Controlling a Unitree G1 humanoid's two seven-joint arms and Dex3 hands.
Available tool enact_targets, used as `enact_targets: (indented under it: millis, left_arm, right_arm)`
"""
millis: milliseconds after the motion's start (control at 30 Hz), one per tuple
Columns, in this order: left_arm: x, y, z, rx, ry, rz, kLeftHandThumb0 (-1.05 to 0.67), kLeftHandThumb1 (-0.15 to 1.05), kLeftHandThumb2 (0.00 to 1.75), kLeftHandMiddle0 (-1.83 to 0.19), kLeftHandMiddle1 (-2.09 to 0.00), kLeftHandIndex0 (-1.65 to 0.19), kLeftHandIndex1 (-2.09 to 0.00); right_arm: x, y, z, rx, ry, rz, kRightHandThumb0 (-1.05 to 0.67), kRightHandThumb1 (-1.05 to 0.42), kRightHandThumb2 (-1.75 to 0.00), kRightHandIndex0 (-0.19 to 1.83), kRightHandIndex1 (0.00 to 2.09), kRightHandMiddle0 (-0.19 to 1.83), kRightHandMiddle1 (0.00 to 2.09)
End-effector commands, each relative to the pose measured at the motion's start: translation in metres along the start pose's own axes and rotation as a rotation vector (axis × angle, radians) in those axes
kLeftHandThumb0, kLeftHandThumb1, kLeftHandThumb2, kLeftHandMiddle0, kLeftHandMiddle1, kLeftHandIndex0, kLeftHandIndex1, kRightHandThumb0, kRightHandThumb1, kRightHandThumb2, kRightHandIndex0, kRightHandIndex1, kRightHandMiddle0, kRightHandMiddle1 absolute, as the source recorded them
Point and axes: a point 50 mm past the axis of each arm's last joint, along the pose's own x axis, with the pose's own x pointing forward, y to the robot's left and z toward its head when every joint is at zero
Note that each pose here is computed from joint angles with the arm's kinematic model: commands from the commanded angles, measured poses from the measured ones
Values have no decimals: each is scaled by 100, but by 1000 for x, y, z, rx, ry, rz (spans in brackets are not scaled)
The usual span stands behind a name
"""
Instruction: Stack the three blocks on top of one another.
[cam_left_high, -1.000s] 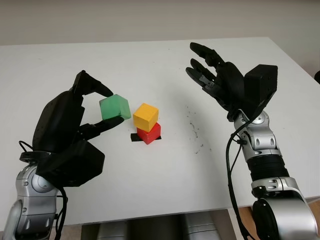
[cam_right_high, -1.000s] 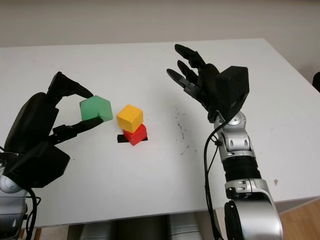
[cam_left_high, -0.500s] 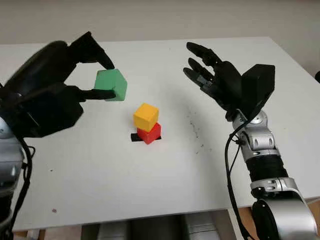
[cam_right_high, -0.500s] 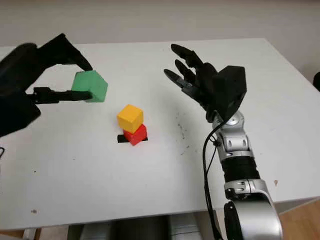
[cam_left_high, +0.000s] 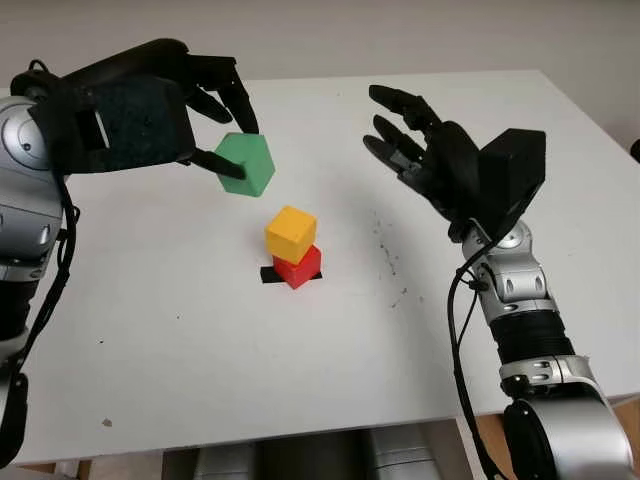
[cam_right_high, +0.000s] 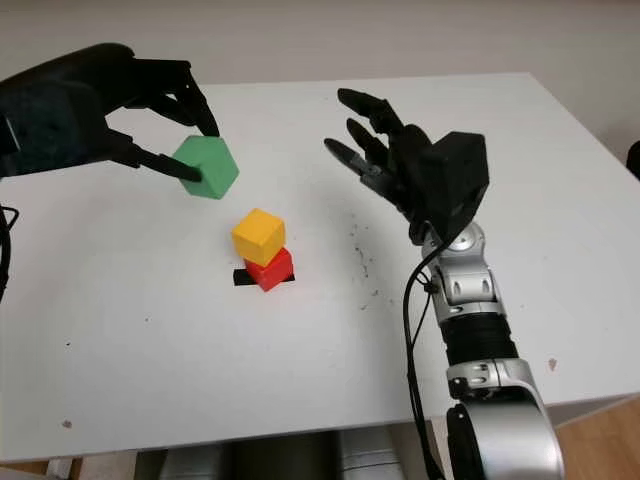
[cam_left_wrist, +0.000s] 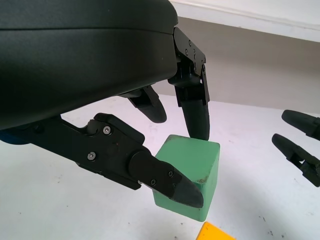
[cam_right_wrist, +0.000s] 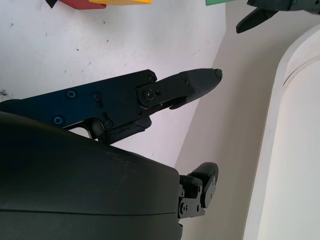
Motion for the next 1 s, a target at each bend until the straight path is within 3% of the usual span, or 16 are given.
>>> enact_targets:
  millis: [0,333,967]
  left_arm:
    - [4,5,7,6,-23,1,-44,96,5,-27,-67,-48,-155]
    - [18,-9,13,53,-66,-62,-45,99,6,-26,-66,-46,-154]
    - [21,-23,20,62,-130,-85,-47,100,6,-22,-68,-35,-172]
  right_arm:
    - [-1,1,2,6,-17,-3,-63,-105,-7,20,7,0,58]
    - [-2,1,0,14,-14,-2,-60,-105,-7,19,6,1,57]
    - [-3,2,0,19,-27,-3,-62,-105,-7,20,6,0,65]
